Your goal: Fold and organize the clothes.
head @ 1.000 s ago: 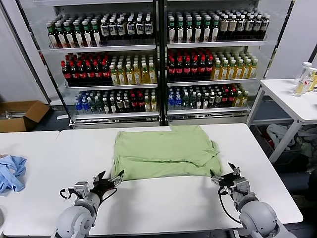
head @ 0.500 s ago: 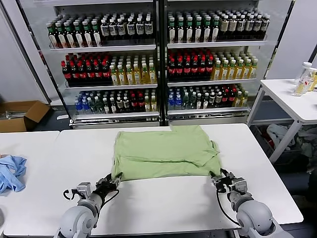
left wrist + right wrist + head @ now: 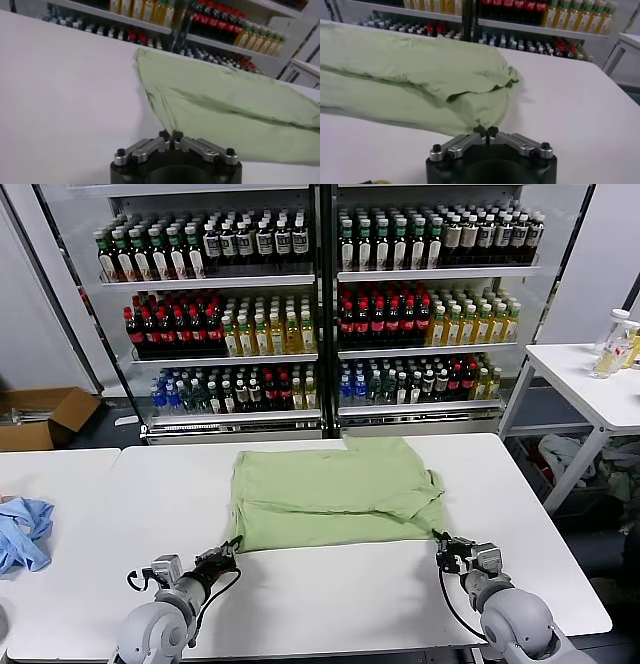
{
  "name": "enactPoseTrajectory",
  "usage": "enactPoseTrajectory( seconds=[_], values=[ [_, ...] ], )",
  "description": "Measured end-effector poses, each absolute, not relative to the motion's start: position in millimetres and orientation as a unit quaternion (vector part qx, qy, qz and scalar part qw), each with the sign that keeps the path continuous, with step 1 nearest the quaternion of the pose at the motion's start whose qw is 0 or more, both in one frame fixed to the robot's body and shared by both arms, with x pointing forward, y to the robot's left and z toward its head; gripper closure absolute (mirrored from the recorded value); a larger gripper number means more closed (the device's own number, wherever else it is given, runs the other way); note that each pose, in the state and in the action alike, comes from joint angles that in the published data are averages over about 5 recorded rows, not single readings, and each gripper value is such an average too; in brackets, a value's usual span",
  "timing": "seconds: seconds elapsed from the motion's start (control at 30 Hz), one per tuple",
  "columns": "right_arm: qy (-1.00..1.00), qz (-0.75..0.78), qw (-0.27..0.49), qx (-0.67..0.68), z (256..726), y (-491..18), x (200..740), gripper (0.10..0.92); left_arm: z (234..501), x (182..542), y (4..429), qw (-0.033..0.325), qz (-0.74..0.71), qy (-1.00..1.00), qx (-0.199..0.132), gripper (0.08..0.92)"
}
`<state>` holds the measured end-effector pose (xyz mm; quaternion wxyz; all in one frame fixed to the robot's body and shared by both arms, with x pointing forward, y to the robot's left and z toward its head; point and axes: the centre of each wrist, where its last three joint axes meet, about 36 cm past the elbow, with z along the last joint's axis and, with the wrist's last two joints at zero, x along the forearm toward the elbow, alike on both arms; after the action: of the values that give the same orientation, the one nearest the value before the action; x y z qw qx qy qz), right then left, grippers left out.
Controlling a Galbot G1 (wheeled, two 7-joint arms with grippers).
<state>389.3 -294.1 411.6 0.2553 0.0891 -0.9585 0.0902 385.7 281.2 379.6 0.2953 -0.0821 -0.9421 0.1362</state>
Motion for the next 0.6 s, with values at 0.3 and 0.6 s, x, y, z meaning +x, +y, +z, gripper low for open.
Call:
enactPoseTrajectory(
  seconds=[0.3,0.6],
  values=[
    [-0.955,0.108,0.257,0.099,424.7,-294.8,346.8,0.907,388.9,354.7,287.5,0.301,0.139,-0.940,-0.079,0.908],
    [-0.948,0.130,0.270,0.109,435.3,-290.6,294.9,0.907,407.2,299.9,283.3,0.306,0.139,-0.939,-0.071,0.908]
  ],
)
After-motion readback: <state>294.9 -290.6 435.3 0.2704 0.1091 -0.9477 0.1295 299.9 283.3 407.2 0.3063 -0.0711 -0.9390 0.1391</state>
